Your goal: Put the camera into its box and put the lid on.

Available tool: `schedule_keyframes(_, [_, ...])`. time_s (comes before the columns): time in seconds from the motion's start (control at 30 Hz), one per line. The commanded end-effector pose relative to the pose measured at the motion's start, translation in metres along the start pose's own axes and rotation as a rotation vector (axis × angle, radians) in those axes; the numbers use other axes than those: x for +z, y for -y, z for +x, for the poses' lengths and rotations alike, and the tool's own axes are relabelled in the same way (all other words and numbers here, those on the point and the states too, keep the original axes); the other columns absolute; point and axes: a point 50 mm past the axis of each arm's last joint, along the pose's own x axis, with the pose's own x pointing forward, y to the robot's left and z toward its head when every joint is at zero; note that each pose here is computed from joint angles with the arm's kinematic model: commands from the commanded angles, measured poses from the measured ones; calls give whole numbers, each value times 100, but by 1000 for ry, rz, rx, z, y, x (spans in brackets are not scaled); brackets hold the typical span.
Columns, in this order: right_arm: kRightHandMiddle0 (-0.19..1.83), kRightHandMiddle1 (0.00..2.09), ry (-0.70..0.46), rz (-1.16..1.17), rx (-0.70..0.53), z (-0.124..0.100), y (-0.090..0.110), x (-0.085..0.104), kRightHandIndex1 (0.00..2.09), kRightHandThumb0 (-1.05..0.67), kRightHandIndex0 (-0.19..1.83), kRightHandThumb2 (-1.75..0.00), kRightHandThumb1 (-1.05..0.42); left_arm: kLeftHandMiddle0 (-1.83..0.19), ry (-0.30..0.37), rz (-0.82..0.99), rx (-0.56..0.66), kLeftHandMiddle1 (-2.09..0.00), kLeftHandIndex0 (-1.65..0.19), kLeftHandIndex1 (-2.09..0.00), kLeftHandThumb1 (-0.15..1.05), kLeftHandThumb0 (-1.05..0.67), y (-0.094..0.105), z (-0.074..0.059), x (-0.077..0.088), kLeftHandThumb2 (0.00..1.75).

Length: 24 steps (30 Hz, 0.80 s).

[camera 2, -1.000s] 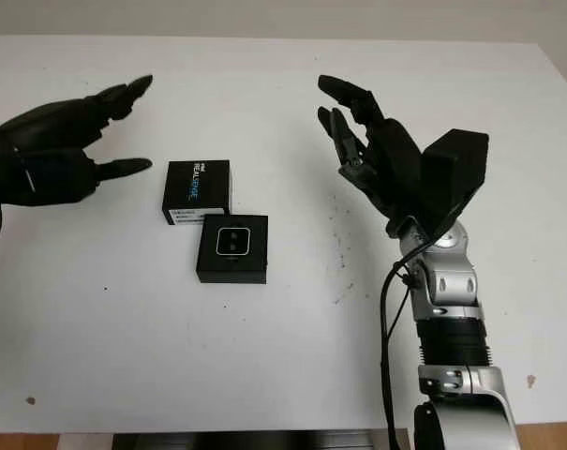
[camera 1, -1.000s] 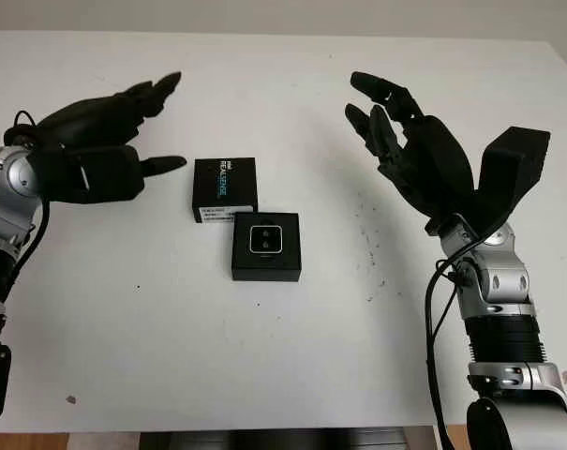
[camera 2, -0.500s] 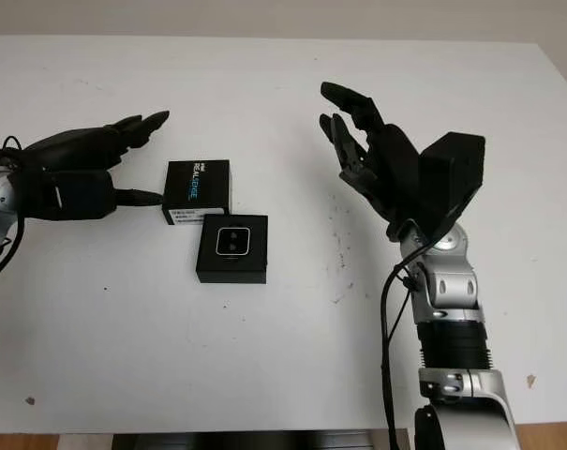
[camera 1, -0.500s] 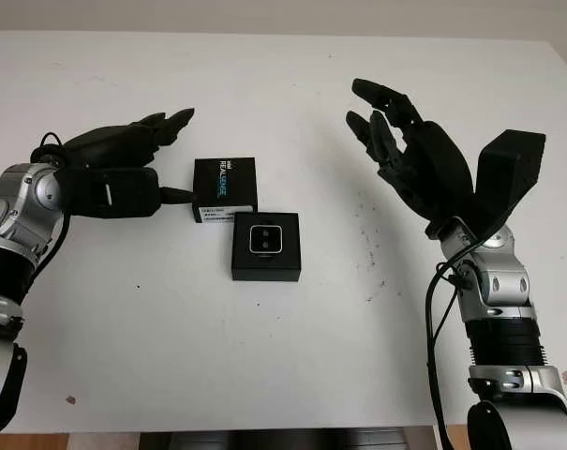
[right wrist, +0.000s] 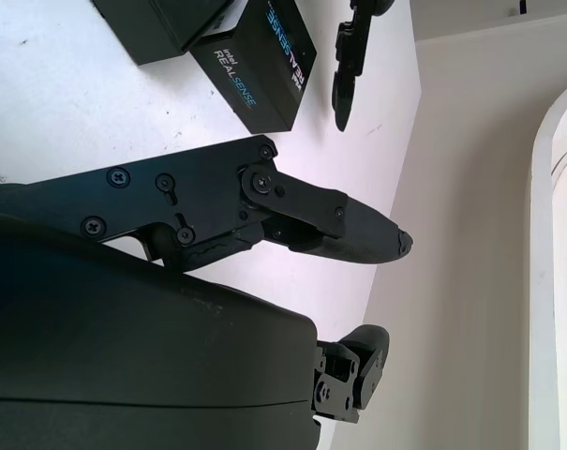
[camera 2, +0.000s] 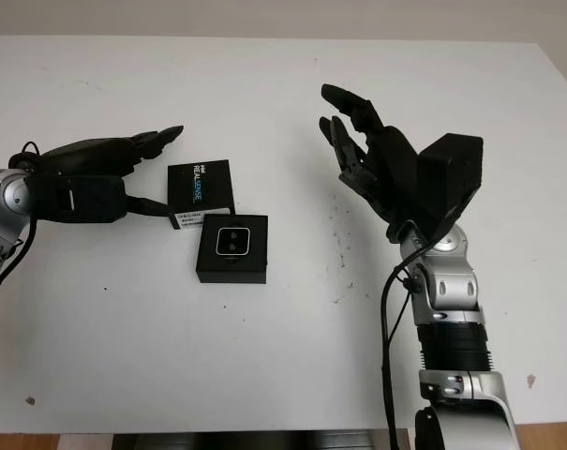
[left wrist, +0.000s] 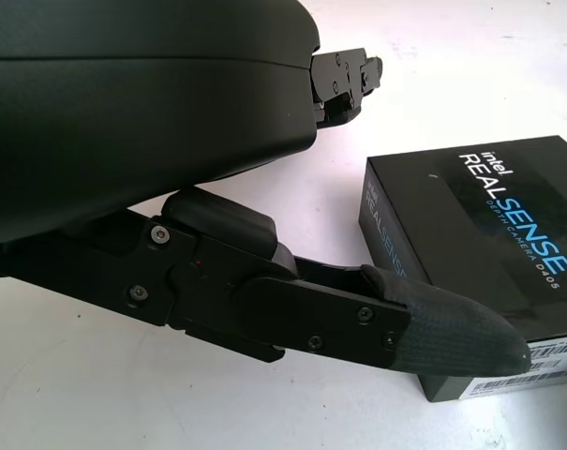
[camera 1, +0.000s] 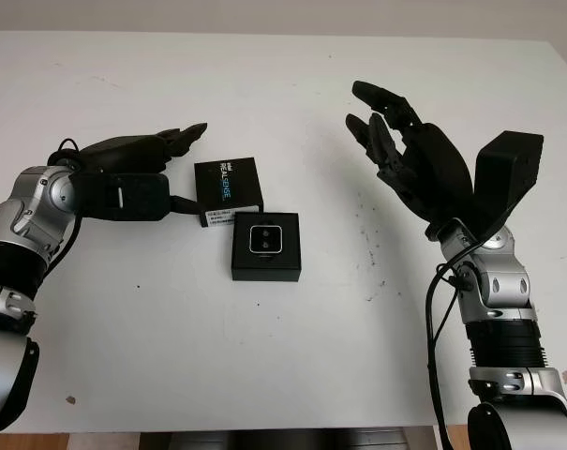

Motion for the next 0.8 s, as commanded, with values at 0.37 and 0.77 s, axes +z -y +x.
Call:
schedule_keyframes(0.37, [-6,56,-19,-20,-3,-1,-1,-1,7,-53,17,-67,-105,16,15,-15,67,-5,19,0,105,-103,-12,-3,1,57])
schedule_keyframes(0.77, [-4,53,-17,-25,-2,0,-3,-1,7,-53,17,-65,-105,19,76,-233,277,-3,19,0,105,-104,-21,-21,-11,59])
